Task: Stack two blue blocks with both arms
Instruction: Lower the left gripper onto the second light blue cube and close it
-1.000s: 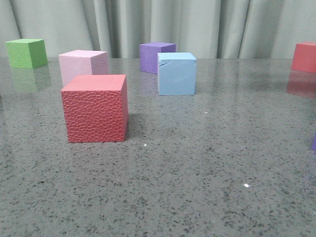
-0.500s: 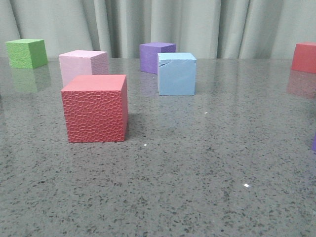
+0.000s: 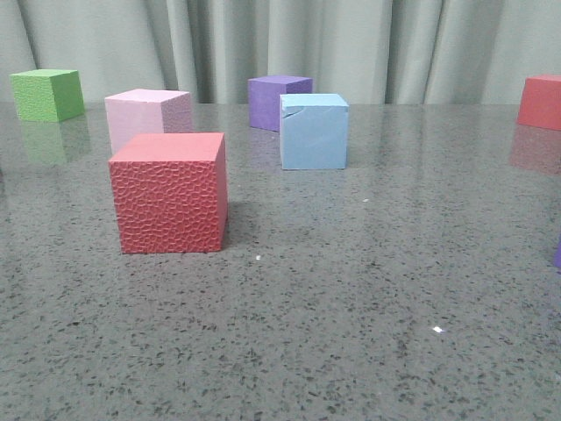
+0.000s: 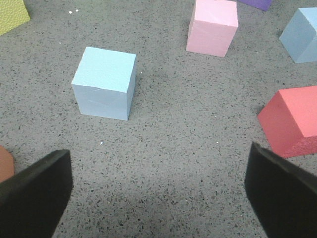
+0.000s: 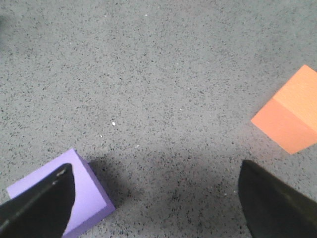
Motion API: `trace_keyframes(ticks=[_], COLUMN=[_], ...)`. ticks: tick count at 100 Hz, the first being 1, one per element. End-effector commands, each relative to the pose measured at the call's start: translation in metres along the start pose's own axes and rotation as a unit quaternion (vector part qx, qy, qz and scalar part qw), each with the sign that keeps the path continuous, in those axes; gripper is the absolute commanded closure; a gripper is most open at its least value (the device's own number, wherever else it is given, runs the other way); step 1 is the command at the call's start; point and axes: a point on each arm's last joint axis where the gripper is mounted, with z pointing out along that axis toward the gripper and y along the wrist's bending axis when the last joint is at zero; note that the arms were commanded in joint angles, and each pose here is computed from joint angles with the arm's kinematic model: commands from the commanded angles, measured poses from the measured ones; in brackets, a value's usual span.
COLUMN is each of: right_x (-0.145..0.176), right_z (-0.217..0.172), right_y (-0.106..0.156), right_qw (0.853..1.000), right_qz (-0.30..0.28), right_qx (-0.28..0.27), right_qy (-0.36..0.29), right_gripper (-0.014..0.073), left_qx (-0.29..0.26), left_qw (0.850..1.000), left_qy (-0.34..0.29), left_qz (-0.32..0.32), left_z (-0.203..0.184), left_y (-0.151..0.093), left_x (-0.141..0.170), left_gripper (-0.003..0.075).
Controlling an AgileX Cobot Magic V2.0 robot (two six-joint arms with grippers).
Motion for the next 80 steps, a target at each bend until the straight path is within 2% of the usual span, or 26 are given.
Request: trace_keyframes(ticks=[1,35,49,60,80], right_x=[-0.007,-0.006,-0.006,-0.007,-0.008], right_z=[-0.012,-0.014,-0.014,-0.014,-0.014], right_y=[-0.002,-0.003,-0.003,-0.003,-0.002], right_qw=[0.998,0.998,0.998,0.998,0.998], right_qz=[-0.008,-0.007,-0.007,-0.007,-0.007], right_qx=[0.003,0.003,0.003,0.002,0.001], right_qy=[-0.055,-0.059,-0.060,-0.061,-0.067], right_gripper=[-0.0060,-0.0060,-0.0060,-0.0060,-0.0060], left_qx=[0.004,0.004,0.002,-0.009,-0.038], left_qw=[0.999,0.999,0.997,0.996,0.998], left_qy=[-0.043,-0.047,-0.076,-0.087,-0.053], left_qz=[-0.009,-0.009,-0.005,0.004,0.028], left_z=[-0.005,-0.005,-0.005,-0.004,0.016], left_y=[-0.001,-0.001,-0.001,0.001,0.006], left_x=[-0.014,-0.015,-0.020,-0.032,-0.068], left_gripper=[0.0047,0.0047,0.0047,0.0047,0.0047])
